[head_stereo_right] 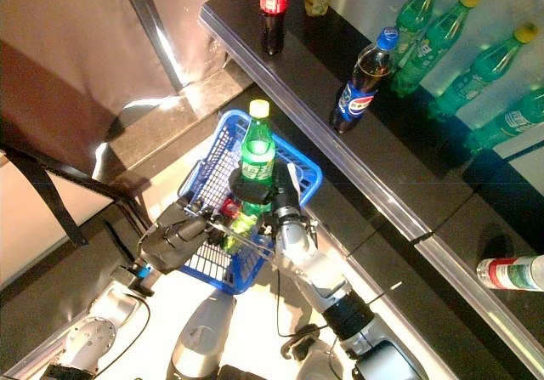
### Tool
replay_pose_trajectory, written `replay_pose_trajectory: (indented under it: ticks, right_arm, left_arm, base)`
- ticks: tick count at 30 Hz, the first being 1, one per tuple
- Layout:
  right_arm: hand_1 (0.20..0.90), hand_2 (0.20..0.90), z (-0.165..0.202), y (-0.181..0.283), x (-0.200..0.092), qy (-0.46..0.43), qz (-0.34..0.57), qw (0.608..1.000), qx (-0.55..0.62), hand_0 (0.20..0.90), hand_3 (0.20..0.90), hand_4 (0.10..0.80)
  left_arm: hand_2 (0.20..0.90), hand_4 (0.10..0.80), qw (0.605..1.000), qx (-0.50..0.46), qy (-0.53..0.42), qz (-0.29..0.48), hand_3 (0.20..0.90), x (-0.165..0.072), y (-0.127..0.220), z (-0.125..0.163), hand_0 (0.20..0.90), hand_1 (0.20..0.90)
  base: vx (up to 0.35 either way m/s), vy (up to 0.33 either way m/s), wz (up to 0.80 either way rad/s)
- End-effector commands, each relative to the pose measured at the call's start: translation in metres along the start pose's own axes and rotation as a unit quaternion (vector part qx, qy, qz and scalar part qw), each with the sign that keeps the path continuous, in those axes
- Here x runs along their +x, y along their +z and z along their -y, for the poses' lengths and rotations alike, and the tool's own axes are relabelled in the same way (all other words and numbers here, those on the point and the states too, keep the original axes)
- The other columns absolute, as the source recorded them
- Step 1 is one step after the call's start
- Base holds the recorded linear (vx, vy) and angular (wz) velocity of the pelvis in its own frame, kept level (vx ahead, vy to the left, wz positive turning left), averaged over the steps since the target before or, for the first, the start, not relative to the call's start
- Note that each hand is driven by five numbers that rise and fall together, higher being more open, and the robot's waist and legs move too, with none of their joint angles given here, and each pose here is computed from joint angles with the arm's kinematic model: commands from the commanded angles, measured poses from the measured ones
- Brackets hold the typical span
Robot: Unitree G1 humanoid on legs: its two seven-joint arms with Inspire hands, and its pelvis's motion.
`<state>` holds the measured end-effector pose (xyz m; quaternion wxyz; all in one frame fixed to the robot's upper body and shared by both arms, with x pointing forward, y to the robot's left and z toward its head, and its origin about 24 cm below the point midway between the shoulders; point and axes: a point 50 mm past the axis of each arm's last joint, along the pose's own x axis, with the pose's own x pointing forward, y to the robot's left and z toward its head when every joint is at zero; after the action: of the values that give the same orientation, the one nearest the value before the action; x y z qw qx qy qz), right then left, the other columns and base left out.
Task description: Pick up the drink and place into the basket.
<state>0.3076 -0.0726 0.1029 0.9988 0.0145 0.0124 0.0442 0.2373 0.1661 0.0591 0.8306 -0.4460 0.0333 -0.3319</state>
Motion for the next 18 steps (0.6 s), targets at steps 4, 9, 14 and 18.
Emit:
replay_pose_trajectory:
  ticks: [4, 9, 14, 18]
  right_arm:
    - [0.300, 0.300, -0.052, 0.075, 0.005, 0.081, 0.146, 0.985, 0.045, 0.300, 0.200, 0.100]
    - [0.300, 0.300, -0.057, 0.051, 0.013, 0.069, 0.085, 0.992, 0.061, 0.300, 0.200, 0.100]
    - [0.300, 0.300, -0.067, 0.021, 0.018, 0.076, -0.010, 0.986, 0.146, 0.300, 0.200, 0.100]
    - [0.300, 0.300, -0.073, 0.007, 0.019, 0.089, -0.064, 0.967, 0.228, 0.300, 0.200, 0.100]
  left_arm:
    - [0.300, 0.100, 0.854, -0.025, -0.517, 0.049, 0.200, 0.038, 0.019, 0.156, 0.300, 0.300]
    - [0.300, 0.100, 0.833, -0.025, -0.551, 0.049, 0.200, 0.037, 0.021, 0.163, 0.300, 0.300]
    - [0.300, 0.100, 0.809, -0.006, -0.587, 0.037, 0.200, 0.038, 0.020, 0.178, 0.300, 0.300]
    - [0.300, 0.100, 0.785, -0.005, -0.619, 0.028, 0.200, 0.037, 0.021, 0.188, 0.300, 0.300]
  base:
    - [0.006, 0.007, 0.01]
    - [0.043, -0.014, 0.06]
    - [0.007, -0.004, 0.01]
    - [0.010, -0.009, 0.05]
